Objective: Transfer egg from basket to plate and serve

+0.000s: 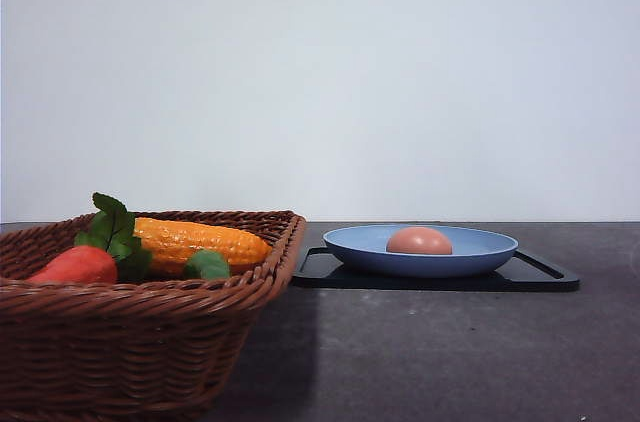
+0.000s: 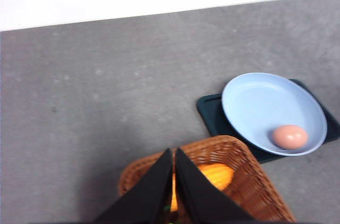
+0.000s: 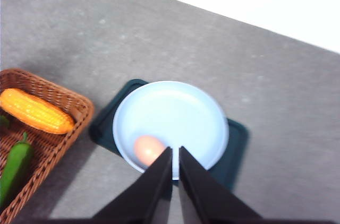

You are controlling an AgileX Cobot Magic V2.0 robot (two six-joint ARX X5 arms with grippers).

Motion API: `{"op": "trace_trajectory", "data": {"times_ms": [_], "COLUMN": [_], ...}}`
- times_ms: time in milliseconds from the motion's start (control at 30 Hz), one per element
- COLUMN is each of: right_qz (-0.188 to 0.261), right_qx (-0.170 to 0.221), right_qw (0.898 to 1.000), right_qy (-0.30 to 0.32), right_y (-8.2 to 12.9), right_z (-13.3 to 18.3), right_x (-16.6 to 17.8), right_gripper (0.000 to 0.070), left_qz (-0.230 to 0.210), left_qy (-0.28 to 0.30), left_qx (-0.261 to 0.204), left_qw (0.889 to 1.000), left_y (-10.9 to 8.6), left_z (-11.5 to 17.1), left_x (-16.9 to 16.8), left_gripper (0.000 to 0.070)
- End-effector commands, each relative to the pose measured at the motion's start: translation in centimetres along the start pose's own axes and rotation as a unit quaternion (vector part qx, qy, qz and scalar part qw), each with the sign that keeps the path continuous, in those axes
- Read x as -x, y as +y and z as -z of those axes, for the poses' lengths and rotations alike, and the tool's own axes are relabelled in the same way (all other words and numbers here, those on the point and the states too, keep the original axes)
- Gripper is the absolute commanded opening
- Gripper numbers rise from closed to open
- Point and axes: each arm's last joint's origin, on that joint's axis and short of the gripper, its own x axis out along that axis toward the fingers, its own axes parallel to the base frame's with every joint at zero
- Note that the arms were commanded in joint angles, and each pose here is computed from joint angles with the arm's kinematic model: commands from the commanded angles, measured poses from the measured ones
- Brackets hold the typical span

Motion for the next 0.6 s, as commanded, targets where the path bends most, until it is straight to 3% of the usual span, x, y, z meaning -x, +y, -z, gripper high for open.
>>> {"op": "trace_trajectory", "data": {"times_ms": [0, 167, 300, 567], "right_qz": [-0.006, -0.021, -0.03, -0.031], "right_qx": [-0.016, -0.025, -0.054, -0.064], "right_qw": [1.0, 0.998, 0.994, 0.994], "right_qy": [-0.01, -0.058, -0.092, -0.086], "right_y": [0.3, 0.7, 0.8, 0.8], "right_z": [2.1, 7.5, 11.0, 12.6], "right_x": [-1.1, -3.1, -4.3, -4.8], "right_gripper": [0.0, 0.0, 0.0, 0.0], "left_qz": [0.017, 0.049, 0.063, 0.065], "left_qy": [-0.012, -0.024, -0.057, -0.045], "left_qx": [0.021, 0.019, 0.042, 0.057], "left_qw": [1.0, 0.998, 0.995, 0.995], "left_y": [-0.4, -1.3, -1.7, -1.8], "left_z": [1.2, 5.6, 8.4, 9.5], "left_x": [0.0, 0.2, 0.6, 0.7], "left_gripper": [0.0, 0.0, 0.0, 0.0]}}
